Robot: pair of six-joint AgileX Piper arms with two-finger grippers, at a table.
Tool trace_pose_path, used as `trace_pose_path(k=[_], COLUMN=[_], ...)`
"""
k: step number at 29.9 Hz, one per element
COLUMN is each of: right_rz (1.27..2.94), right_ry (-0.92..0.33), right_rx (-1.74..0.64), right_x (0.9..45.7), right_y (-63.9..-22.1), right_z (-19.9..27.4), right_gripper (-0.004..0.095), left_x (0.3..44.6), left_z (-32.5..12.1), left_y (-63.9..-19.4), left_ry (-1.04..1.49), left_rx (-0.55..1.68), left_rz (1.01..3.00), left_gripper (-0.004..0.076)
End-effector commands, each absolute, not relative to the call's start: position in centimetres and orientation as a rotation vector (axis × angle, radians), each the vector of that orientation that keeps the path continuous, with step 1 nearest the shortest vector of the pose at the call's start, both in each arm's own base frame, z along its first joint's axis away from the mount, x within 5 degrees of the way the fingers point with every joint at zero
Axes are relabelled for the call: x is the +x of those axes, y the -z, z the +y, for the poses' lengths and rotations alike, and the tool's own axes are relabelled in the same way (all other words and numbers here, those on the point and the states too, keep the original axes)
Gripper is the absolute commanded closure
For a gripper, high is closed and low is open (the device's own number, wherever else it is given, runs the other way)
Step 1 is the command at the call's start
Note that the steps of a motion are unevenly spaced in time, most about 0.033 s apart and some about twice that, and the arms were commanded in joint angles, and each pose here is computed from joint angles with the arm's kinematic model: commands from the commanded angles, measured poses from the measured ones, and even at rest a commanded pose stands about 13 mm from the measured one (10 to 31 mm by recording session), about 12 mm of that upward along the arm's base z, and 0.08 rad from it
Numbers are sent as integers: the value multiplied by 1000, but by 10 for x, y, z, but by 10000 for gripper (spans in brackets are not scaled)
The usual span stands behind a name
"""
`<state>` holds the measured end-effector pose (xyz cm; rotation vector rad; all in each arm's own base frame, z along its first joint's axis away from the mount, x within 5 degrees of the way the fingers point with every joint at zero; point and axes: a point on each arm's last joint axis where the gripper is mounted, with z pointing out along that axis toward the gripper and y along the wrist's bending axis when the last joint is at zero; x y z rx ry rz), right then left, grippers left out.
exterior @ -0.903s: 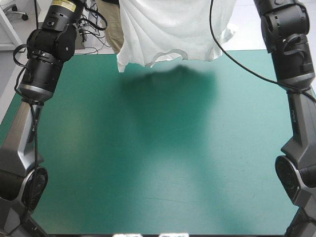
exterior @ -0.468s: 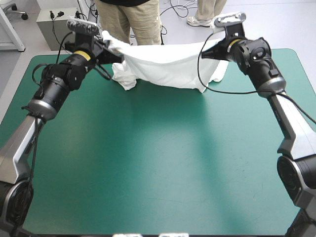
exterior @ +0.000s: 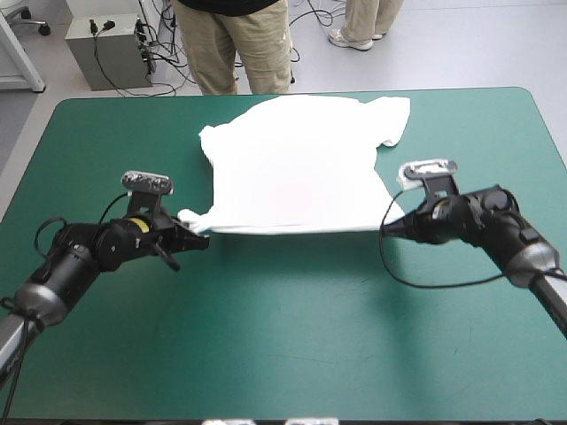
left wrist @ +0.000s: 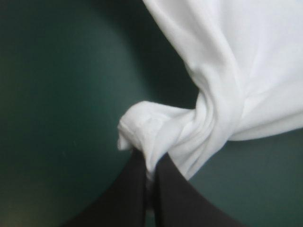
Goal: Fold the cloth
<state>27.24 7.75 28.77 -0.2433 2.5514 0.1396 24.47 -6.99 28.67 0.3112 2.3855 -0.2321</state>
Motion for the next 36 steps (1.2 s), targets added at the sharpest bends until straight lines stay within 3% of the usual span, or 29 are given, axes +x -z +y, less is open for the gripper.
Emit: trace_pose_path(k=[1, 13, 22, 25, 28, 31, 32, 34, 36], right_rz=[2528, 2739, 2804, 2834, 2857, 2855, 2853, 2848, 2822], right_ry=[-191, -394, -436, -459, -467, -539, -578, -612, -619], right_rx=[-207, -87, -82, -76, -79, -64, -52, -51, -56], right_x=[236, 144, 122, 121, 122, 122, 122, 122, 124], right_y=[-282, -249, -252, -250, -248, -249, -251, -256, -267], right_z=[68, 57, 54, 56, 57, 61, 64, 66, 67], right_gripper=[925, 924, 924, 871, 674, 383, 327, 272, 293], left_x=[213, 125, 108, 107, 105, 102, 102, 102, 106], left_z=[-66, -51, -54, -54, -55, -57, -58, -58, -59], left_y=[-290, -265, -248, -247, -247, -248, -249, -255, -267], left_ry=[295, 379, 492, 501, 512, 546, 550, 555, 565], left_rx=[268, 298, 263, 264, 317, 377, 383, 373, 326], left_rz=[2409, 2675, 2759, 2773, 2774, 2785, 2792, 2791, 2768], left_gripper=[733, 733, 733, 728, 638, 437, 344, 243, 227])
